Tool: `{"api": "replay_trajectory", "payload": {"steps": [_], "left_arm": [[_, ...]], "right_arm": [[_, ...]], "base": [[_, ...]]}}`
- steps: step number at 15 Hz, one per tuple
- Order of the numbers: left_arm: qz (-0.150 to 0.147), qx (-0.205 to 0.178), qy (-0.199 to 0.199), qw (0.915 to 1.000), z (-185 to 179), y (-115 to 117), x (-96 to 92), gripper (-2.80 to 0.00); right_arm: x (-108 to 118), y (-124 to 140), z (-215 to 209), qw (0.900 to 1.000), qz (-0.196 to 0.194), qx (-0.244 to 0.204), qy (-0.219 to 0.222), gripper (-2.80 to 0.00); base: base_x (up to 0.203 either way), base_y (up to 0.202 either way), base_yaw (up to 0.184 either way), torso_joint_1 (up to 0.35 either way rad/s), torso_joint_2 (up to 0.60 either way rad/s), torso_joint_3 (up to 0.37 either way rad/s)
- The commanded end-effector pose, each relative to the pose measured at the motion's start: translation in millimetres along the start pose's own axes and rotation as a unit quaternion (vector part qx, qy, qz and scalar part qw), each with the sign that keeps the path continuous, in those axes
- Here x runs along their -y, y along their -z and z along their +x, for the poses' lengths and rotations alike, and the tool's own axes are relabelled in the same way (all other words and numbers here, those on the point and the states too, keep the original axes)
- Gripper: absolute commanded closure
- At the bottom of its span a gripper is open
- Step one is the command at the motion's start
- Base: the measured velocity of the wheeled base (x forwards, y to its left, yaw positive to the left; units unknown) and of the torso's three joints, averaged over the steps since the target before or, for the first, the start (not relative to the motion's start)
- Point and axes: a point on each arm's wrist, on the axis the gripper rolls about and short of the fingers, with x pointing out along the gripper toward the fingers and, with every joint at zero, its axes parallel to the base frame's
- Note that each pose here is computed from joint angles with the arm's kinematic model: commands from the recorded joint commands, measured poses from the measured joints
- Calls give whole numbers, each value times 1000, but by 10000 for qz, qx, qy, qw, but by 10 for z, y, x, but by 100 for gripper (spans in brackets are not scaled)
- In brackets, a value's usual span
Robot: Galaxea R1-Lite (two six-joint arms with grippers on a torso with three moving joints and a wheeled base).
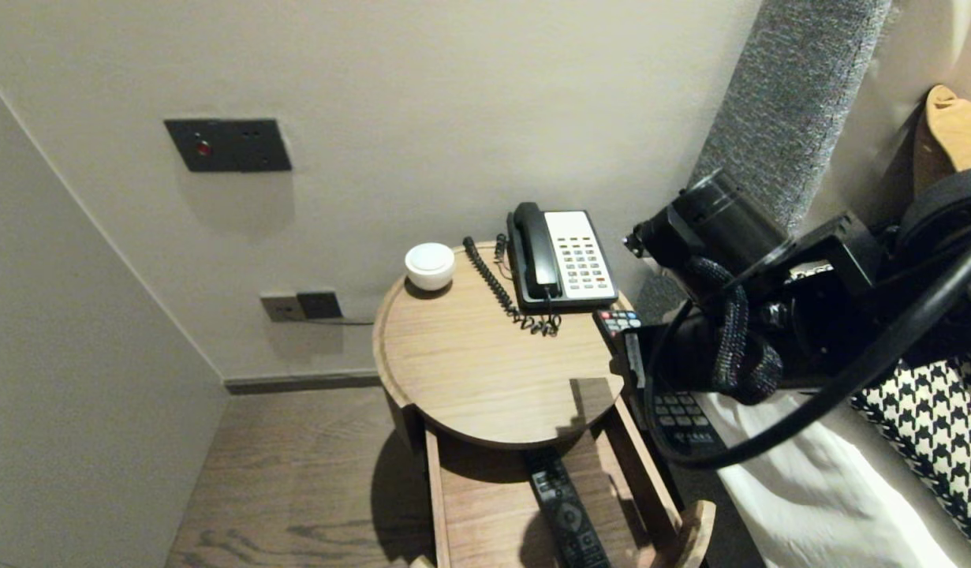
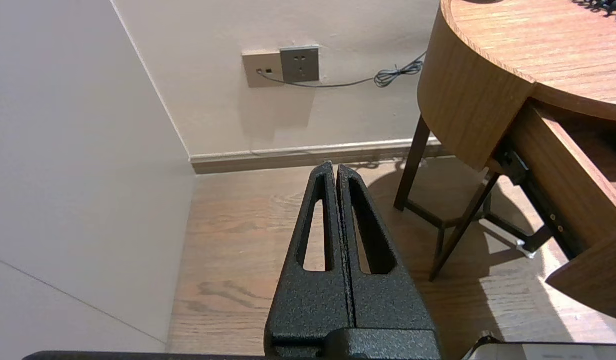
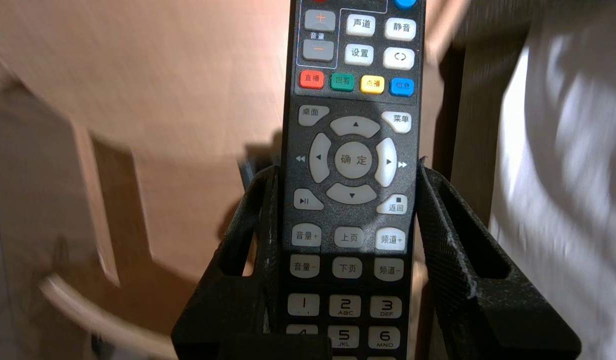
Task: Put the remote controls on the table in the drawer one by one
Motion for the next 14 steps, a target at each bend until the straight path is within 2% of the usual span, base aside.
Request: {"api": "replay_trajectory", "payload": {"steps": [1, 4, 6, 9, 14], "left_arm": [[-1, 1, 0, 10000, 0, 0, 0, 0], [-1, 1, 0, 10000, 0, 0, 0, 0], [-1, 1, 0, 10000, 0, 0, 0, 0], [-1, 1, 0, 10000, 0, 0, 0, 0], [-1, 1, 0, 10000, 0, 0, 0, 0]], "right_arm": [[140, 207, -87, 9998, -21, -194, 65, 0], [273, 525, -47, 9978, -96, -641, 144, 0], [311, 623, -64, 9966, 63, -796, -186, 0], [325, 749, -47, 9903, 37, -1245, -614, 0], [238, 906, 193, 9823, -227, -1786, -510, 0]], "base": [[0, 0, 0, 0, 0, 0], [0, 0, 0, 0, 0, 0], [0, 0, 0, 0, 0, 0], [0, 0, 0, 0, 0, 0], [0, 0, 0, 0, 0, 0]]}}
